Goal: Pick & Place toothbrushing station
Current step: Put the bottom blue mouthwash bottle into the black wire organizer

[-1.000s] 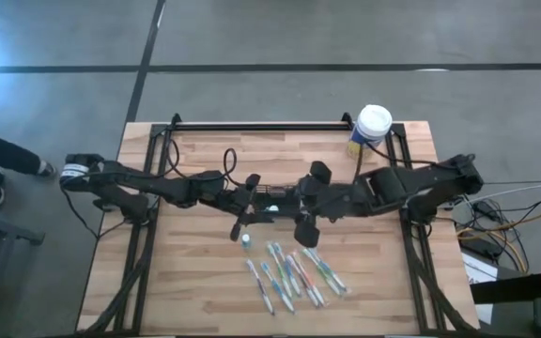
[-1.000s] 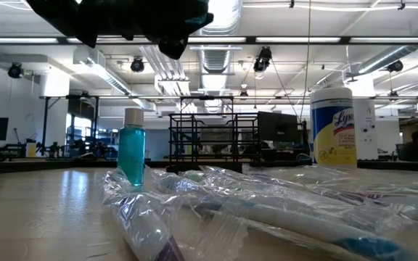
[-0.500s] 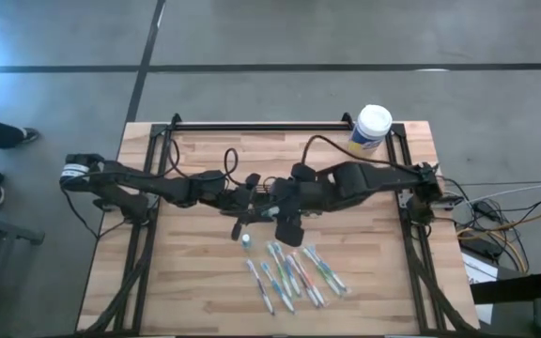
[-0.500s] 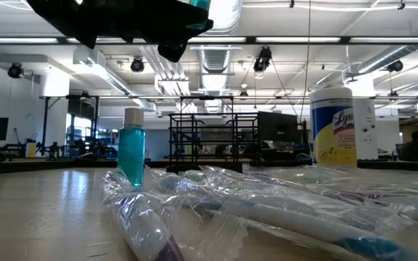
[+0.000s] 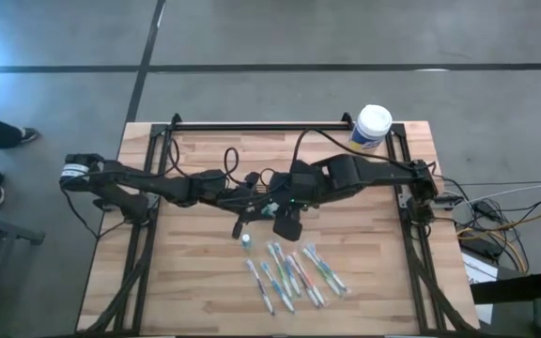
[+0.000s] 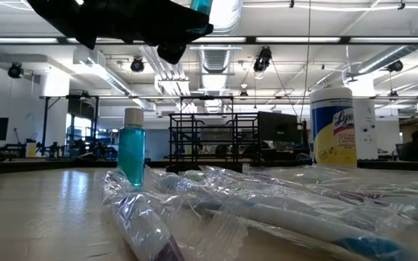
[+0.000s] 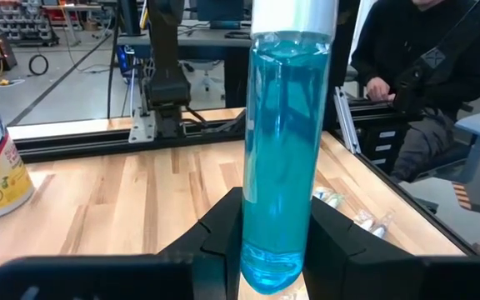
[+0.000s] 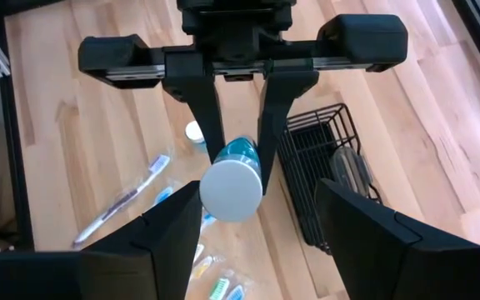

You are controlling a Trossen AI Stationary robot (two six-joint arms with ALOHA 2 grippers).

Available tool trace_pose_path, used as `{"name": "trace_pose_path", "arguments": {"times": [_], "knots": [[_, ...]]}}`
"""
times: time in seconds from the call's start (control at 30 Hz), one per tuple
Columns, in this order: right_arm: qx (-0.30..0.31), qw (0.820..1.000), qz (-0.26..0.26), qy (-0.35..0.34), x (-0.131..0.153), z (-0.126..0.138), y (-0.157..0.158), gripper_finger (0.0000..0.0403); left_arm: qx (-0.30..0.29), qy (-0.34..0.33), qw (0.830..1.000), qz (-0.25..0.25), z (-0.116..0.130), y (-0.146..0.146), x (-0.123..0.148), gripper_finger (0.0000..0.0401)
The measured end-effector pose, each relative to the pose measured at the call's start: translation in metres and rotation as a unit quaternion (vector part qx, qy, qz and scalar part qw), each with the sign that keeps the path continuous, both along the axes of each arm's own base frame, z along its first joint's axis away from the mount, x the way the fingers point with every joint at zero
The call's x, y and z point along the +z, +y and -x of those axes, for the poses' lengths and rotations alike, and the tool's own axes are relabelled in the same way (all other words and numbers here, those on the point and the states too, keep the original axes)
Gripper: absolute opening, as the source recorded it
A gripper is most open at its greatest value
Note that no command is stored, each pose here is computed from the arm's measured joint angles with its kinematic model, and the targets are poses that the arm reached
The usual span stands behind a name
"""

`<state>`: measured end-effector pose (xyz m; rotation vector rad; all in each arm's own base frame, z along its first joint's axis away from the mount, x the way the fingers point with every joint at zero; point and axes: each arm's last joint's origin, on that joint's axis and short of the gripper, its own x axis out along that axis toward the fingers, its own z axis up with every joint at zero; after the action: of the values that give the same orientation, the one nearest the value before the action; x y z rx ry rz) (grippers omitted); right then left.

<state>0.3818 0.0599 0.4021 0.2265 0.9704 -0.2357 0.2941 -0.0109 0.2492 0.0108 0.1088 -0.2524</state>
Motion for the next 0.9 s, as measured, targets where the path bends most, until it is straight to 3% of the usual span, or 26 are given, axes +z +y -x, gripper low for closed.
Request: {"name": "trace_pose_path", "arguments": {"times": [0.3,0.73,0.9], "knots": [[0.014,1.000,0.008,-0.001,-0.0037,-0.0038,0.0007,0.0203,0.000,0.002,1.000,-0.001,0.0000,0.0000,-0.0004,0.0089],[0.035,0.999,0.019,-0.003,-0.0083,-0.0076,0.0016,0.0094,0.003,0.002,1.000,0.001,-0.0001,0.0002,-0.0004,0.0089],[0.043,0.999,0.024,-0.004,-0.0081,-0.0079,0.0016,0.0089,0.002,0.002,1.000,0.000,-0.0001,0.0001,-0.0004,0.0089]]}}
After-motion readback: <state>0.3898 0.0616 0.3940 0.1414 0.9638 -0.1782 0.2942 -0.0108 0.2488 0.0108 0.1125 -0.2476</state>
